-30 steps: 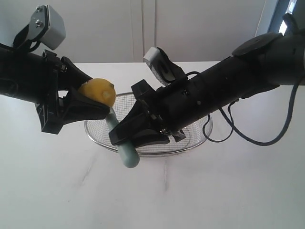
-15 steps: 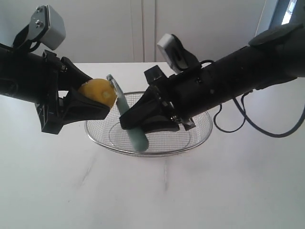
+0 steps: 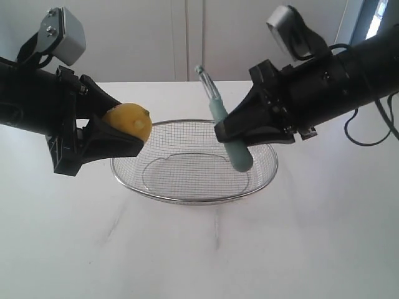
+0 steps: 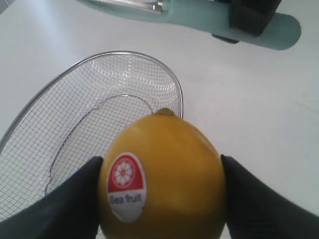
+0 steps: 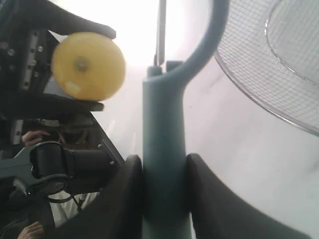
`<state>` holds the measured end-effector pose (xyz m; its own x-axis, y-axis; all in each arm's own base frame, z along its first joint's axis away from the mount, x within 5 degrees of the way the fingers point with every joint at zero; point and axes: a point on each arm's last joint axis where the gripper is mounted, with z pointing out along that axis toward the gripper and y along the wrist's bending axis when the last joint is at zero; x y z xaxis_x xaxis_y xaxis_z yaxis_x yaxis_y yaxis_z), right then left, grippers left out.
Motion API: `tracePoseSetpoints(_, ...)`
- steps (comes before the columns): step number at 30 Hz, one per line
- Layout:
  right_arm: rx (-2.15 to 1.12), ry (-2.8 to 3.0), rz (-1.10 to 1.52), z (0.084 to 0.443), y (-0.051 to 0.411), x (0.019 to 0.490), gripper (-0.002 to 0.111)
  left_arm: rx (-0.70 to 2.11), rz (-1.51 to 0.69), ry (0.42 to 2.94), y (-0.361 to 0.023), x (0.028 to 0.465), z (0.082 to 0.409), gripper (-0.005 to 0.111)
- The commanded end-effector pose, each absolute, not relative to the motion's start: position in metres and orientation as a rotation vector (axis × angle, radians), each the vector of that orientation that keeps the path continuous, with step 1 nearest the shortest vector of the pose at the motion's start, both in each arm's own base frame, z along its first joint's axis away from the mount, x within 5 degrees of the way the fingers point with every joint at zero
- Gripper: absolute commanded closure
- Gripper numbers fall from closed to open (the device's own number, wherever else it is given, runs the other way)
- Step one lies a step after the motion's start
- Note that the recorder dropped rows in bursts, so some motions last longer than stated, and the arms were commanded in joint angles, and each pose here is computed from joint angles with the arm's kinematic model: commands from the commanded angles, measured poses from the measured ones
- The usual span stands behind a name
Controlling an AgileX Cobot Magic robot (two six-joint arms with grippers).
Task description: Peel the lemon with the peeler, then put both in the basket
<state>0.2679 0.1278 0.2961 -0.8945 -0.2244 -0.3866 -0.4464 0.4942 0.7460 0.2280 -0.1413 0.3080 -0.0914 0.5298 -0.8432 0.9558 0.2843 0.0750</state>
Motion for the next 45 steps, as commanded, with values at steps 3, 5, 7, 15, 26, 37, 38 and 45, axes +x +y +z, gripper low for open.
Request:
tracePoseSetpoints(3,-0.489,2.644,1.45,0.252,0.14,0.278,0.108,1.346,-0.7,1.727,-0.144,0.225,0.312,0.107)
tracePoseSetpoints(5,-0.512,2.692,1.498,0.236,0.156,0.276,0.108,1.341,-0.693,1.728,-0.144,0.226,0.312,0.107)
tracePoseSetpoints(7,-0.554,2.72,1.547,0.228,0.173,0.271,0.108,1.341,-0.693,1.728,-0.144,0.226,0.312,0.107)
tracePoseSetpoints(15,-0.582,2.633,1.722,0.231,0.203,0.261,0.108,1.341,-0.693,1.728,-0.144,0.226,0.312,0.107)
tracePoseSetpoints(26,-0.583,2.589,1.739,0.237,0.202,0.26,0.108,1.341,-0.693,1.728,-0.144,0.226,0.312,0.107)
tracePoseSetpoints(37,-0.614,2.543,1.728,0.251,0.2,0.255,0.108,1.343,-0.692,1.726,-0.144,0.226,0.312,0.107)
tracePoseSetpoints(38,-0.614,2.543,1.728,0.251,0.2,0.255,0.108,1.343,-0.692,1.726,-0.144,0.226,0.312,0.107)
tracePoseSetpoints(45,-0.625,2.534,1.722,0.254,0.2,0.254,0.108,1.343,-0.692,1.726,-0.144,0.226,0.312,0.107)
